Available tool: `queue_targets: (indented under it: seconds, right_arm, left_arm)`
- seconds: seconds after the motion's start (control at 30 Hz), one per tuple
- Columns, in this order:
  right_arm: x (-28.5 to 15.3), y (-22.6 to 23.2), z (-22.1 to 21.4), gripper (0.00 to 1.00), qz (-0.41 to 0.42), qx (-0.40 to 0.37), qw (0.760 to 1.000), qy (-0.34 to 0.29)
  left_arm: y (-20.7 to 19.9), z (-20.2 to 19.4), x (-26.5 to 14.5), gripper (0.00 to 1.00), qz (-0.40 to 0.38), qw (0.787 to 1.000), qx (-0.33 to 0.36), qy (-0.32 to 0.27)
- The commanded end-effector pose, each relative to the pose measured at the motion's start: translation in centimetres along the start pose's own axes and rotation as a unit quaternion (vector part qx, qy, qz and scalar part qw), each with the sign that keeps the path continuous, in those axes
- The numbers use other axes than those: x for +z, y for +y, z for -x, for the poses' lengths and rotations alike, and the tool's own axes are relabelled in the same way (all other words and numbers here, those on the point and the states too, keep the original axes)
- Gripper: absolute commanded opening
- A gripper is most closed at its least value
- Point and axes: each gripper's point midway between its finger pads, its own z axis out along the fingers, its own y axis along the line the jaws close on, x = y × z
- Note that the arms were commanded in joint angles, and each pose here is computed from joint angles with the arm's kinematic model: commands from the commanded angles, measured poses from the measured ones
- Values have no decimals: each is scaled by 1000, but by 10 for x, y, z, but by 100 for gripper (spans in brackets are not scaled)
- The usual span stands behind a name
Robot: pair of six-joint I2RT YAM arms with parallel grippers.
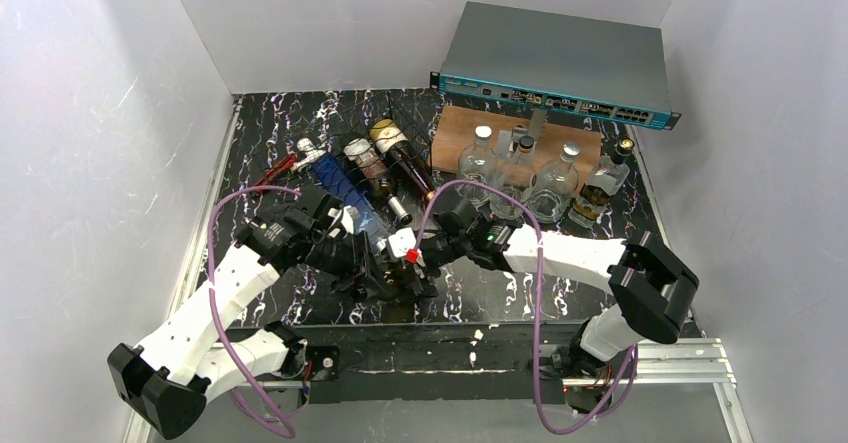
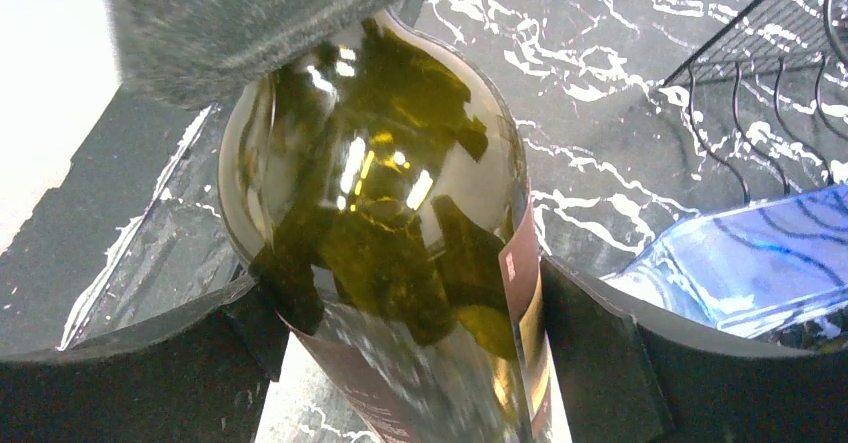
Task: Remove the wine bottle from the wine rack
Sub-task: Place the wine bottle at the center of the board.
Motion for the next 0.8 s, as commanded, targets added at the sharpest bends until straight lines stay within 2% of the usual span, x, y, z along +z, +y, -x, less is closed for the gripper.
queue_targets:
  seconds: [0.0,0.1,0.47,0.77]
  right_arm:
    - [-10,-2,10,53,-6,-9,1000,-27]
    - [-12,-2,5,52,-7,-4,1000,-28]
    - [-23,-6,1,50,-14,14,999,-43]
    - [-39,-18,6,49,-33,35,997,-65]
  left_arm:
    - [-28,3,-6,44,-65,997,31,-3]
    - [-29,4,-4,57,-69,997,32,-3]
    - [-40,11,-4,81,-103,993,53,-21]
    - [-48,21,1,83,-132,988,58,-47]
